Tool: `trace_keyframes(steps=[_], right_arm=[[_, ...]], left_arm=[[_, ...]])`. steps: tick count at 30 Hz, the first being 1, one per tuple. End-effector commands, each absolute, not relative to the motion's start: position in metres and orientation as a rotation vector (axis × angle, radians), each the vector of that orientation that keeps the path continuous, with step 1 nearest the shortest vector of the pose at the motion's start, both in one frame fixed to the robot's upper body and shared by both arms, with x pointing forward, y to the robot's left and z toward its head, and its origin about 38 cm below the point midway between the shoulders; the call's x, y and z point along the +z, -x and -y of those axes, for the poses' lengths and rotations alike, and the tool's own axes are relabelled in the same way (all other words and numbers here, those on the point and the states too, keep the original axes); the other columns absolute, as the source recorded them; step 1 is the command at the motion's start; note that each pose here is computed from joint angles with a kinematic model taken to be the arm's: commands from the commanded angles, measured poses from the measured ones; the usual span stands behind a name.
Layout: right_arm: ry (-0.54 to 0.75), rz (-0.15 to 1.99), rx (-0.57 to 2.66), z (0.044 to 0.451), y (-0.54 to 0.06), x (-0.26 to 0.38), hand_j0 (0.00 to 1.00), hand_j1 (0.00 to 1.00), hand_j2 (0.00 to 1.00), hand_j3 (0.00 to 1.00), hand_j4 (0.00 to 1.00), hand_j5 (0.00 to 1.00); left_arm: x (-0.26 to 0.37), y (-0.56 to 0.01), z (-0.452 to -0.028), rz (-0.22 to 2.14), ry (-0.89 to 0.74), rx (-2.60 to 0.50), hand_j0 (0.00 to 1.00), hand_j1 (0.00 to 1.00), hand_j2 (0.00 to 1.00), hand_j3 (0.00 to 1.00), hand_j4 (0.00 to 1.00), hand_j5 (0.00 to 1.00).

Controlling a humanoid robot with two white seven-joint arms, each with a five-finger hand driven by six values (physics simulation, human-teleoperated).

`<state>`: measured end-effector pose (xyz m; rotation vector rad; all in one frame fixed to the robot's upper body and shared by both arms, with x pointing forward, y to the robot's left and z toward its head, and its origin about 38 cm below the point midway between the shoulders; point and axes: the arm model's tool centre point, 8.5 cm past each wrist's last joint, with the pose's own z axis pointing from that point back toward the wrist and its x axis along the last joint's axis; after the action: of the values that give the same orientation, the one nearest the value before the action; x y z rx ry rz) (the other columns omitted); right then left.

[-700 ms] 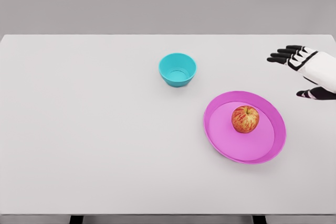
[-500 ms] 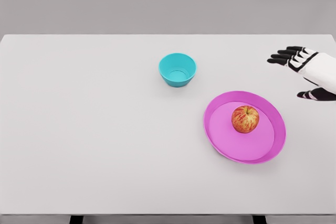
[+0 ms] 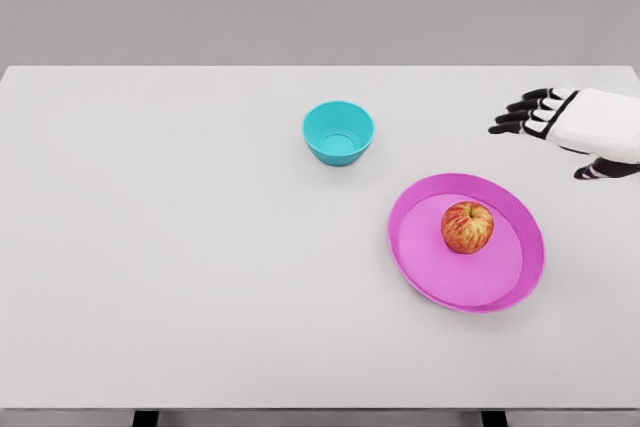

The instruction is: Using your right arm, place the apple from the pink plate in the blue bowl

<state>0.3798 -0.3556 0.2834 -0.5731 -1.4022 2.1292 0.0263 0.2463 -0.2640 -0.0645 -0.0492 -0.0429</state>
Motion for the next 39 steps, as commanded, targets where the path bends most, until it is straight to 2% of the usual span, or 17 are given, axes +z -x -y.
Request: trace_keyframes(steps=[1, 3, 17, 39], right_arm=[[0.412, 1.356, 2.18, 0.335, -0.375, 0.243, 1.0, 1.0, 1.0, 1.0, 1.0, 1.0], [0.361, 1.355, 2.205, 0.323, -0.374, 0.233, 1.0, 1.0, 1.0, 1.0, 1.0, 1.0], [0.27, 1.33, 2.215, 0.311, -0.374, 0.207, 1.0, 1.0, 1.0, 1.0, 1.0, 1.0], [0.202, 1.284, 2.211, 0.303, -0.386, 0.181, 1.0, 1.0, 1.0, 1.0, 1.0, 1.0]], left_arm=[[-0.264, -0.026, -0.246, 0.049, 0.065, -0.043, 1.0, 1.0, 1.0, 1.0, 1.0, 1.0], [-0.264, -0.026, -0.246, 0.049, 0.065, -0.043, 1.0, 1.0, 1.0, 1.0, 1.0, 1.0], [-0.264, -0.026, -0.246, 0.049, 0.065, -0.043, 1.0, 1.0, 1.0, 1.0, 1.0, 1.0], [-0.264, -0.026, -0.246, 0.049, 0.065, -0.043, 1.0, 1.0, 1.0, 1.0, 1.0, 1.0]])
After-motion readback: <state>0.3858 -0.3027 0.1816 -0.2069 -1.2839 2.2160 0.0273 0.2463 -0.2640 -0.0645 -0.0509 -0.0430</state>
